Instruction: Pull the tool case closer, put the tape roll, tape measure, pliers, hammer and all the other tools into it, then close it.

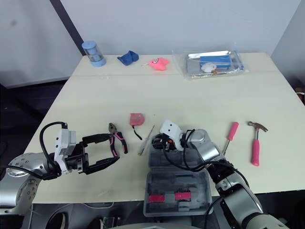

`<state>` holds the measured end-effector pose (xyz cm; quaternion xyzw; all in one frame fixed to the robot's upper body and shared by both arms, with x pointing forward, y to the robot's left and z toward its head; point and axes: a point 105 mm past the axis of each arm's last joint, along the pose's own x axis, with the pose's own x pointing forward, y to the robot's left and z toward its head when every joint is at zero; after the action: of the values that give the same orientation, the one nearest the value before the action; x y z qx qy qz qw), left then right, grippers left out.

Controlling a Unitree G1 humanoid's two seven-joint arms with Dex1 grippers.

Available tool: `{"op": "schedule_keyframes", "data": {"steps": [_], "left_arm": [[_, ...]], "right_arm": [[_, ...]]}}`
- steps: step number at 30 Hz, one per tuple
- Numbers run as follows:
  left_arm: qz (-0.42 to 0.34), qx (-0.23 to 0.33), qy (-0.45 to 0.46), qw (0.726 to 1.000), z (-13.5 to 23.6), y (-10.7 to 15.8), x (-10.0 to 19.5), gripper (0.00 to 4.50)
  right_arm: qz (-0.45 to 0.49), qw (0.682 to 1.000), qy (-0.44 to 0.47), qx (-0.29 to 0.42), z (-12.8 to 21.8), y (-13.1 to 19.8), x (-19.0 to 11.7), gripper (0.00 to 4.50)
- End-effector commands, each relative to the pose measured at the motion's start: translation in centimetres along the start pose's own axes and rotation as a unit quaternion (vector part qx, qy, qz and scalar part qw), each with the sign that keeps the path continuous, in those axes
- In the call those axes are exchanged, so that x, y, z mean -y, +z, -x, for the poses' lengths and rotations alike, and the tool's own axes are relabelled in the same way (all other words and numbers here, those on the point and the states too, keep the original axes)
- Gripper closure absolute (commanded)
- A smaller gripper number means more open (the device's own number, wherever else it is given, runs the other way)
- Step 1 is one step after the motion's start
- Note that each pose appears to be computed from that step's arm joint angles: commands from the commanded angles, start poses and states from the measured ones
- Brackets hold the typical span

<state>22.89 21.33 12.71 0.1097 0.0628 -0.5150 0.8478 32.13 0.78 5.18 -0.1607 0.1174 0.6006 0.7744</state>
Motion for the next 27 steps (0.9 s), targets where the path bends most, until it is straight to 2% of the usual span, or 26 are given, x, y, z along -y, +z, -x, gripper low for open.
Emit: {"op": "schedule_keyframes", "data": {"steps": [1, 3, 6, 11, 18, 22, 25, 27], "left_arm": [[-0.013, 0.000, 0.002, 1.000, 0.2, 0.5, -0.2, 0.00], [-0.012, -0.001, 0.002, 1.000, 0.2, 0.4, -0.2, 0.00], [-0.012, -0.001, 0.003, 1.000, 0.2, 0.4, -0.2, 0.00], [-0.009, 0.002, 0.001, 1.000, 0.0, 0.4, -0.1, 0.00], [-0.006, 0.013, 0.002, 1.000, 0.2, 0.6, 0.0, 0.00], [0.002, 0.029, 0.027, 0.999, 0.6, 0.9, -0.5, 0.00], [0.025, 0.036, 0.077, 0.996, 2.0, 0.2, -1.3, 0.00], [0.041, 0.033, 0.105, 0.993, 3.0, -0.6, -1.5, 0.00]], "right_arm": [[0.031, 0.999, 0.003, -0.023, 0.0, -0.4, 0.2, 2.85], [0.033, 0.998, 0.001, -0.058, 0.1, -1.7, 0.4, 2.85], [0.032, 0.998, 0.001, -0.061, 0.2, -1.8, 0.4, 2.85], [0.033, 0.999, -0.006, 0.024, 0.6, 1.8, 0.4, 2.85], [0.046, 0.991, -0.020, 0.126, 3.3, 5.9, -0.1, 2.85], [0.021, 0.983, -0.074, 0.164, 7.1, 6.0, 0.2, 2.85], [0.013, 0.962, -0.187, 0.197, 13.5, 4.9, 0.9, 2.85], [-0.007, 0.952, -0.248, 0.181, 17.6, 3.1, 0.7, 2.85]]}}
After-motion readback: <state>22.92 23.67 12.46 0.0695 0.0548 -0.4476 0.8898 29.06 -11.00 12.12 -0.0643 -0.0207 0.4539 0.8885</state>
